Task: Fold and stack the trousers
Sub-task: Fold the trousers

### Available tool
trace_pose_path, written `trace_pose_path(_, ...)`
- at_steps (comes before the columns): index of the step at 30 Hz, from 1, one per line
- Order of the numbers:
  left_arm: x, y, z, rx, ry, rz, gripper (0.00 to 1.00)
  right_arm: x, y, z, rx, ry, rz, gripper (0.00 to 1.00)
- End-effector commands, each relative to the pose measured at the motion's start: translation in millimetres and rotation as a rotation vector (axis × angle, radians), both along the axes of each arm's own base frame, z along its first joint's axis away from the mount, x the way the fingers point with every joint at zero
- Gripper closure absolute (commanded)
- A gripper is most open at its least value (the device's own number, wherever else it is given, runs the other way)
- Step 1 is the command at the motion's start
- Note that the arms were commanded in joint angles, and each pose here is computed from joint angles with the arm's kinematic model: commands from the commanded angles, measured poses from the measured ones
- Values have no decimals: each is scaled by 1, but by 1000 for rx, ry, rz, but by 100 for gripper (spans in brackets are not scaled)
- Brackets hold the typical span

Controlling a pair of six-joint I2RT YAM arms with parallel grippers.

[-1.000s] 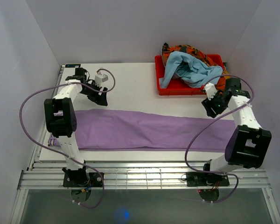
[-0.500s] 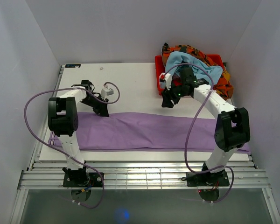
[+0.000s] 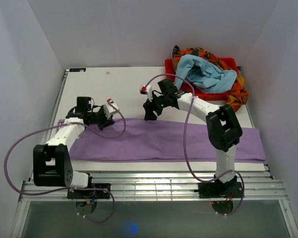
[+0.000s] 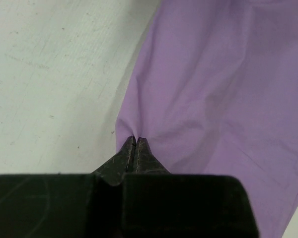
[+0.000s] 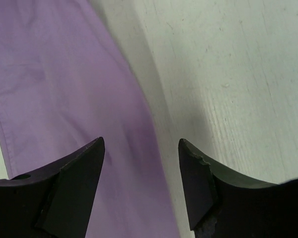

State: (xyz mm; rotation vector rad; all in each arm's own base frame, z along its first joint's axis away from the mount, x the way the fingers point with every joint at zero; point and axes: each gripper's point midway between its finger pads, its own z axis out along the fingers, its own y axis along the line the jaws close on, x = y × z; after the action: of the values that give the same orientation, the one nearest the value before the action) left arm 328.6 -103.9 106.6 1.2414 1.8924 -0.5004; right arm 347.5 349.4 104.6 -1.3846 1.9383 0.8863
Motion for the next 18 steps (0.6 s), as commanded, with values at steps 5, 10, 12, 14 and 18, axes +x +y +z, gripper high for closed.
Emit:
trace_pose_path(5,-20,2,-19,190,-360,-145,100,-3,40,17,109,-24,95,33)
trace_pose_path(10,-45,7,-35,288,-562,-209,100,-22,50,12,116,28,134,35)
trace_pose_path(12,-50,8,-35,311,-669,-204,100,-31,56,9,110,36,156,31)
trace_pose_path(14,-54,9,-36,330,-722,-209,100,-39,62,3,95,26,181,27)
trace_pose_path(18,-58,9,-30,351,-838,-208,100,-46,71,-14,65,20,209,23)
